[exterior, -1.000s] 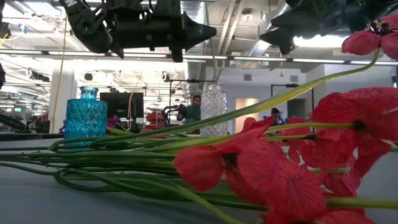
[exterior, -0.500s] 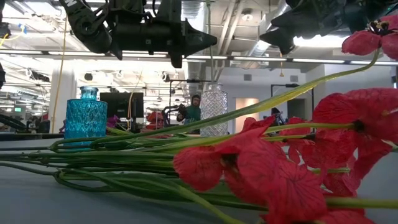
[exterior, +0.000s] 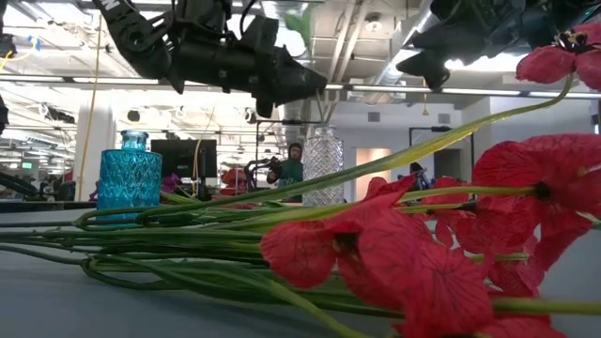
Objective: Sort flowers into vase by color
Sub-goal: Put the left white tulip into the transparent vase, then put the white tulip into the transparent vase
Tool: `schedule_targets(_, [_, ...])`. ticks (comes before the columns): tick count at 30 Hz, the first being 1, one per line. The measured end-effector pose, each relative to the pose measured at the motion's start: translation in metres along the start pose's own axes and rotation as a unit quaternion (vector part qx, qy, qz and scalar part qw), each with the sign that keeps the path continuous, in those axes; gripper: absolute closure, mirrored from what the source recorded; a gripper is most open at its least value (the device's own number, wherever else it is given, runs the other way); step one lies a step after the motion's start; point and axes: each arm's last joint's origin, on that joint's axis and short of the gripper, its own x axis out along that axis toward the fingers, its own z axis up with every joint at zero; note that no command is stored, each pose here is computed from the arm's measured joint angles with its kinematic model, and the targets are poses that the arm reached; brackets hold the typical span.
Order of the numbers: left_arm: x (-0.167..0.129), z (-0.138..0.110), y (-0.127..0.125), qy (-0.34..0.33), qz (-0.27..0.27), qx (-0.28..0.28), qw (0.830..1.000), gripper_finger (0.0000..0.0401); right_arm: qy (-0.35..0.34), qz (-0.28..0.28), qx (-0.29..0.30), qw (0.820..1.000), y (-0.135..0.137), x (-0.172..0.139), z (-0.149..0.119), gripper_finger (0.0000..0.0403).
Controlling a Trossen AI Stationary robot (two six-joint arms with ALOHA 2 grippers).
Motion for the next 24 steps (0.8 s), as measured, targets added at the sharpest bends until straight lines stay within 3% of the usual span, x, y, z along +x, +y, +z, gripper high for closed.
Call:
schedule_targets(6, [0.009,0.011,0.003,0.083,-0.013,0.016,0.996,0.0257,0.002,0.002,0.006,1.0,0.001,0.0,0.0,0.0122])
schedule_targets(11, [0.015,0.031,0.002,0.189,-0.005,0.048,0.981,0.0246,0.011,0.003,0.01,1.0,0.001,0.0,-0.002,0.0122])
schedule_targets(20, [0.005,0.076,-0.002,0.363,-0.003,0.082,0.928,0.0246,0.05,-0.011,0.033,0.998,-0.004,-0.004,-0.01,0.0122])
schedule_targets(24, [-0.007,0.09,-0.005,0.43,0.001,0.066,0.9,0.0246,0.098,-0.038,0.09,0.99,-0.008,-0.009,-0.019,0.0122])
